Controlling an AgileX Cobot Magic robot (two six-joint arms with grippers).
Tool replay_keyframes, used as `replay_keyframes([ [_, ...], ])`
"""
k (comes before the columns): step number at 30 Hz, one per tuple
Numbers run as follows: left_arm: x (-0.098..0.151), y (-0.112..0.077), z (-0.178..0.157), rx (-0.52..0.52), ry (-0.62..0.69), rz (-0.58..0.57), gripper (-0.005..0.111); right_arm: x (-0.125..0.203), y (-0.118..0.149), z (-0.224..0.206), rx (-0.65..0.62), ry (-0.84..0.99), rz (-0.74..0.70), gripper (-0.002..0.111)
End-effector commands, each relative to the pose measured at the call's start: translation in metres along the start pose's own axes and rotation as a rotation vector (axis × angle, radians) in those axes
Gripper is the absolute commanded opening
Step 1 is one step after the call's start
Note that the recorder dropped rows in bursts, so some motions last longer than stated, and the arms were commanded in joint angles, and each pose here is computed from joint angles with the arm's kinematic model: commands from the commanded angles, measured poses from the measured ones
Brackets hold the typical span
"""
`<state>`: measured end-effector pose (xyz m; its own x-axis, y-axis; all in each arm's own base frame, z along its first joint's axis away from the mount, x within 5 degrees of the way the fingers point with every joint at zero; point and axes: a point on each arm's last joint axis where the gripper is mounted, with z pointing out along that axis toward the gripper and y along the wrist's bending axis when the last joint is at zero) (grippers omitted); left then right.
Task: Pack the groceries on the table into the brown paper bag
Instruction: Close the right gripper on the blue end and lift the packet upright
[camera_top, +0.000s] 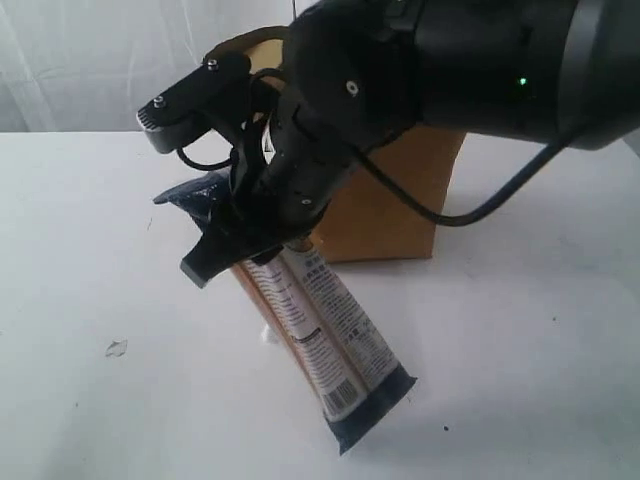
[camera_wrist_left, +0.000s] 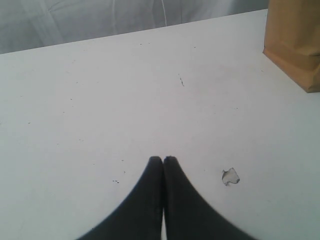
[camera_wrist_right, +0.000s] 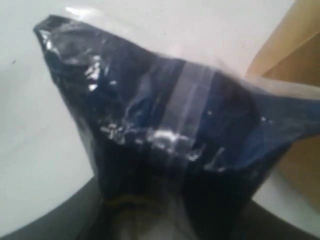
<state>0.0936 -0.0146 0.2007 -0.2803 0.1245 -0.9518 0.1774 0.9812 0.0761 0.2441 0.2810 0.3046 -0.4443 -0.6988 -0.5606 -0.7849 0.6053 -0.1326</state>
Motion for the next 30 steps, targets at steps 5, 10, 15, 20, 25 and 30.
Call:
replay_keyframes([
  [5, 0.002, 0.000, 0.000, -0.002, 0.003, -0.001, 0.000, -0.020, -0.014, -0.070, 0.065, -0.321, 0.047, 0.000],
  [10, 0.002, 0.000, 0.000, -0.002, 0.003, -0.001, 0.000, -0.028, -0.016, -0.114, 0.055, -0.544, 0.107, 0.000],
  [15, 0.002, 0.000, 0.000, -0.002, 0.003, -0.001, 0.000, -0.034, -0.021, -0.148, 0.056, -0.702, 0.134, 0.000],
  [20, 0.002, 0.000, 0.000, -0.002, 0.003, -0.001, 0.000, -0.045, -0.039, -0.177, 0.104, -0.825, 0.160, 0.000],
  [25, 0.002, 0.000, 0.000, -0.002, 0.003, -0.001, 0.000, -0.051, -0.067, -0.200, 0.181, -0.952, 0.202, 0.000],
  [30, 0.002, 0.000, 0.000, -0.002, 0.003, -0.001, 0.000, -0.053, -0.087, -0.215, 0.206, -1.086, 0.265, 0.000],
])
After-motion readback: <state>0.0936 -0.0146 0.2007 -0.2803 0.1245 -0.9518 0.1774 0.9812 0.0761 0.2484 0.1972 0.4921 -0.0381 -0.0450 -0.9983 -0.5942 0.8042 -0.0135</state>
